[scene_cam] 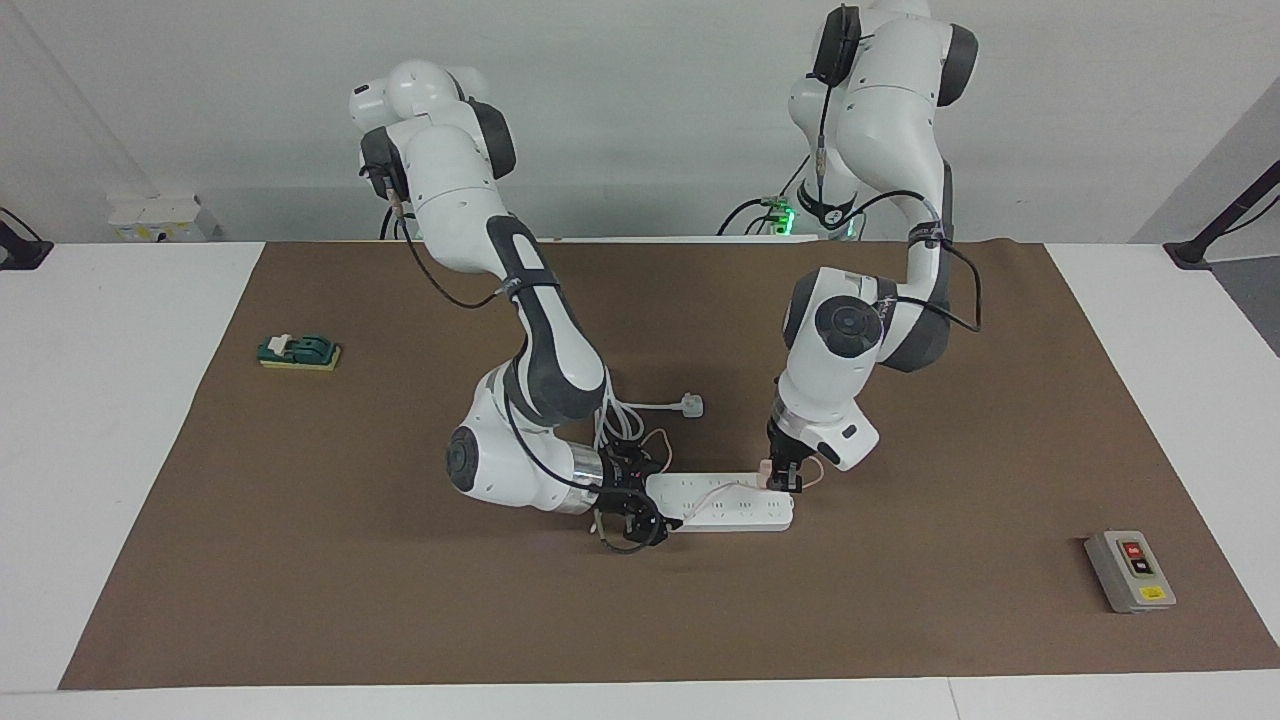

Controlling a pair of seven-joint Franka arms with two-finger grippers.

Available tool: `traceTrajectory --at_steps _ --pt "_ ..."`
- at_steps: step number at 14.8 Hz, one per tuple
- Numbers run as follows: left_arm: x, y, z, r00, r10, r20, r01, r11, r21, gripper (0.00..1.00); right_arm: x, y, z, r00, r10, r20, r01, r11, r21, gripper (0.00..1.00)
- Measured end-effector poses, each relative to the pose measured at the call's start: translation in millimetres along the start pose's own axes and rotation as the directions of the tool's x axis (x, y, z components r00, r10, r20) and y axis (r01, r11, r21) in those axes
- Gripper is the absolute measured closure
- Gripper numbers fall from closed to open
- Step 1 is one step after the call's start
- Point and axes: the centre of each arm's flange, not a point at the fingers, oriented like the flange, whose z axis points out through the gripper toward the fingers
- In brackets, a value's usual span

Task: Unplug charger and place it aside
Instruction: 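Grasp the charger with the left gripper while the right gripper grips the strip, then pull the charger out with the left gripper while the right gripper holds the strip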

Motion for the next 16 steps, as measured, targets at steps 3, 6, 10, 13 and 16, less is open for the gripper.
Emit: traceTrajectory --at_steps 3,6,10,13,16 --pt "-0.1 -0.3 0.1 1.0 0.001 -0.001 -0.001 1.0 -0.001 0.69 5.4 0.8 6.8 1.0 0.019 0.019 -0.019 1.0 0.0 0.0" --pt "-0.1 -1.0 0.2 1.0 0.001 0.0 -0.001 1.0 -0.005 0.69 9.3 1.3 10.0 1.0 0.024 0.018 -0.024 1.0 -0.001 0.0" --pt "-0.1 -1.5 0.2 1.0 0.002 -0.001 -0.002 1.0 -0.007 0.69 10.3 1.5 11.9 1.0 0.026 0.017 -0.026 1.0 0.0 0.0" --pt "-0.2 -1.7 0.2 1.0 0.0 -0.001 0.0 1.0 -0.008 0.69 10.7 1.2 11.2 0.999 0.037 0.02 -0.037 0.999 0.002 0.04" --pt "-0.3 -1.7 0.1 1.0 0.0 -0.002 0.0 1.0 -0.008 0.69 10.7 1.3 11.3 0.999 0.037 0.019 -0.037 0.999 0.003 0.04"
